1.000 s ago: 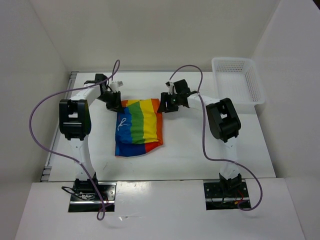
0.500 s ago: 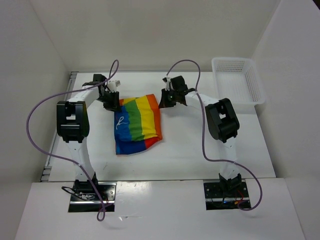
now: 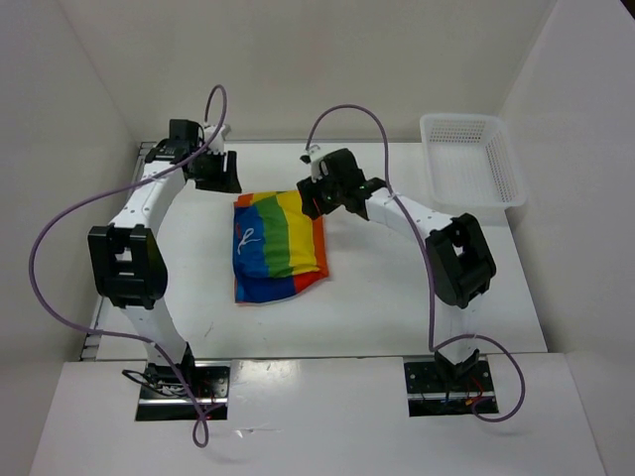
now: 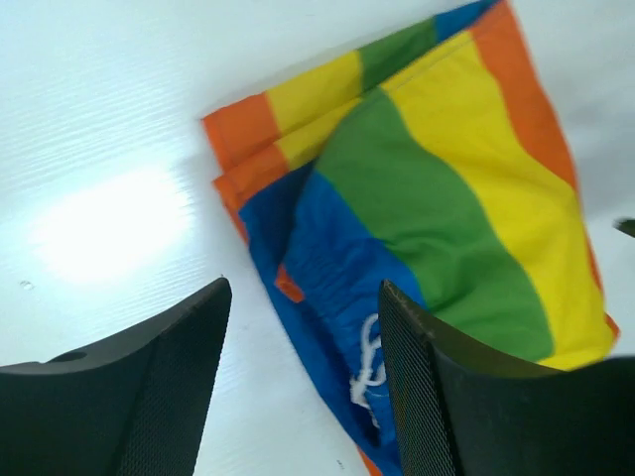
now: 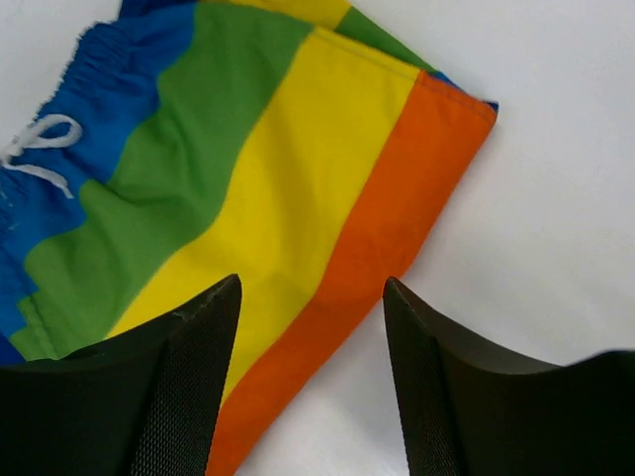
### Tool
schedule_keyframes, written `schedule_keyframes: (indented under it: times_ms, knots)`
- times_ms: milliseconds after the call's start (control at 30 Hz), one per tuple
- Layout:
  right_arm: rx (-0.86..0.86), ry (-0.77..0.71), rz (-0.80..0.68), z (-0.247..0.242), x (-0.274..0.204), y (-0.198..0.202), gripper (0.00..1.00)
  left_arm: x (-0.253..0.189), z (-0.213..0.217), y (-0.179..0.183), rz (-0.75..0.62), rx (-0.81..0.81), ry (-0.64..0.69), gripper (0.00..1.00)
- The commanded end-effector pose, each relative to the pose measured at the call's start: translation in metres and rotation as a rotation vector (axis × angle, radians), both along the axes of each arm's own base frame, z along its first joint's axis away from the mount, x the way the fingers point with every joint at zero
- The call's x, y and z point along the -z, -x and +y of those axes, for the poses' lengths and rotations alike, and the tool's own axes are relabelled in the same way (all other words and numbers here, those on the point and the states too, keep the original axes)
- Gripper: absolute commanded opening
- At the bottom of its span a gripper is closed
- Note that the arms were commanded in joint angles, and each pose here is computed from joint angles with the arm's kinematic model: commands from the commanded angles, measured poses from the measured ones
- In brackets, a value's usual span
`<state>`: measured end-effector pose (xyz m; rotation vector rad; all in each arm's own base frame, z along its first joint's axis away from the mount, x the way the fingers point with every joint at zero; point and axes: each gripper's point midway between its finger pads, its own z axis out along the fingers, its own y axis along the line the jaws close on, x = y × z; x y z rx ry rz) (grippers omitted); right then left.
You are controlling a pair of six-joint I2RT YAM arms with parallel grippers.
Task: Fold and stack the shorts
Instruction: Fold the shorts
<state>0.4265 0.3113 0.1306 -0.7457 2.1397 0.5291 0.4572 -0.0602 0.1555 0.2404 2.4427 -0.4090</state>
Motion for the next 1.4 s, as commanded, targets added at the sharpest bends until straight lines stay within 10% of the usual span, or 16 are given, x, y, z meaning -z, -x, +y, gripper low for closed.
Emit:
schedule_keyframes:
  times_ms: [0, 400, 900, 1200, 1367]
  knots:
    - [0.102, 0.058, -0.069, -0.024, -0.007, -0.013, 0.65, -0.007, -0.036, 0.017, 0.015, 0.097, 0.038, 0.69]
    - [-0.172, -0.067, 0.152, 0.040, 0.030, 0.065, 0.00, 0.086, -0.086, 0.091, 0.306, 0.242, 0.120, 0.51]
    - [0.059, 0.099, 0.267, -0.009, 0.113, 0.070, 0.00, 0.144, -0.062, 0.105, 0.380, 0.175, -0.005, 0.52]
    - [-0.040, -0.030, -0.024, -0.008, -0.052, 0.056, 0.03, 0.010, -0.068, 0.045, 0.065, 0.172, 0.018, 0.69]
    - [0.128, -0.006, -0.142, -0.090, -0.115, 0.037, 0.29, -0.102, -0.049, 0.038, -0.223, 0.135, 0.046, 0.78]
